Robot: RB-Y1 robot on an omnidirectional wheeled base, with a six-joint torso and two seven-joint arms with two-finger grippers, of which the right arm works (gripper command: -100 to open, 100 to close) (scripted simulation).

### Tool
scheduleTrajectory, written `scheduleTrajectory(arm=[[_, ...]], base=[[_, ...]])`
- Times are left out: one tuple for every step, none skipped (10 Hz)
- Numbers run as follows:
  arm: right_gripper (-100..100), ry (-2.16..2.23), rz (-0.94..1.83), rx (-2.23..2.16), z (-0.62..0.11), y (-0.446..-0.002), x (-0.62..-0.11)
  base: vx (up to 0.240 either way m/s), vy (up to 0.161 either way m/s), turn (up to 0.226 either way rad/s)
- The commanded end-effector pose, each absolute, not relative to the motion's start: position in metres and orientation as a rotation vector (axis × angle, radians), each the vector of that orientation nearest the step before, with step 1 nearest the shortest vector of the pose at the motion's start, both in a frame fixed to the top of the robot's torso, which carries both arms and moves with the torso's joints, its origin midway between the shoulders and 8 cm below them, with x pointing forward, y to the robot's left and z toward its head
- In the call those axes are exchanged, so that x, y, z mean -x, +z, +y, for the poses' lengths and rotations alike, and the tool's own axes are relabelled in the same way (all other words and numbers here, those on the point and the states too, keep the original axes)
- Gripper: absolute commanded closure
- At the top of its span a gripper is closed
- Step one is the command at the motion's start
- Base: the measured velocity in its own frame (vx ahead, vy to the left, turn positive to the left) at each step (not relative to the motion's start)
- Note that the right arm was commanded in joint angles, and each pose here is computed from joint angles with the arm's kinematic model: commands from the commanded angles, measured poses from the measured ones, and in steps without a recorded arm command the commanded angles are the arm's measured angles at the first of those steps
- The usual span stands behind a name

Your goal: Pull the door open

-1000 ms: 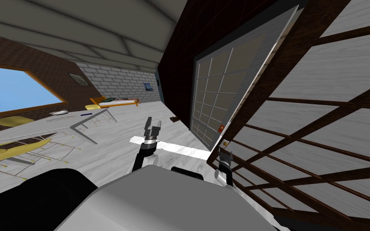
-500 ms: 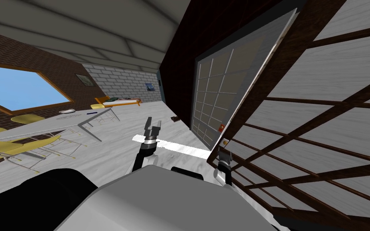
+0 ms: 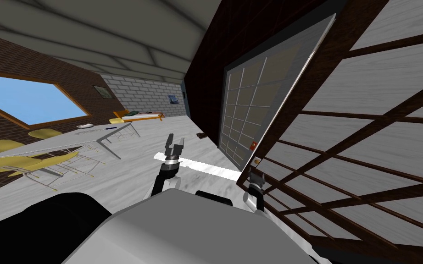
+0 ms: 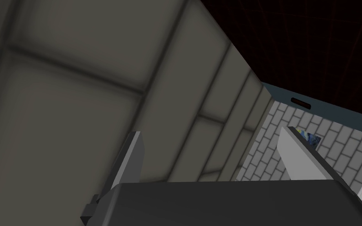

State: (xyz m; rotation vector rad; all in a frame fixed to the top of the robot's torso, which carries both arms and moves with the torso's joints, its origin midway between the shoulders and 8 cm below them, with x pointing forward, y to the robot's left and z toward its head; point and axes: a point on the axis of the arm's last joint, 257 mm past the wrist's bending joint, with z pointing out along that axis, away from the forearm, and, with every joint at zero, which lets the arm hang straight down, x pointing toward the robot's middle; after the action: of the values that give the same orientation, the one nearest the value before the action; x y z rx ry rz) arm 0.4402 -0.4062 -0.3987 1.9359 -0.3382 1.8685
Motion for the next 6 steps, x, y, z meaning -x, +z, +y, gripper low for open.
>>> scheduleTrajectory(arm=[[-100, 1.905, -0.405, -1.942, -0.405, -0.398, -0.44], [-100, 1.92, -0.433, -1.944, -0.404, -0.398, -0.44], [-100, 1.934, -0.46, -1.946, -0.403, -0.398, -0.441], [-100, 1.948, -0.486, -1.948, -0.403, -0.398, -0.441], [-100, 1.937, -0.467, -1.947, -0.403, -0.398, -0.441], [-100, 1.936, -0.479, -1.943, -0.418, -0.399, -0.433]], base=[[-0.057, -0.015, 0.045], [-0.05, -0.004, 0.041], [-0.044, -0.001, 0.029], [-0.048, -0.01, 0.024], [-0.022, -0.006, 0.005], [0.094, 0.01, 0.047]])
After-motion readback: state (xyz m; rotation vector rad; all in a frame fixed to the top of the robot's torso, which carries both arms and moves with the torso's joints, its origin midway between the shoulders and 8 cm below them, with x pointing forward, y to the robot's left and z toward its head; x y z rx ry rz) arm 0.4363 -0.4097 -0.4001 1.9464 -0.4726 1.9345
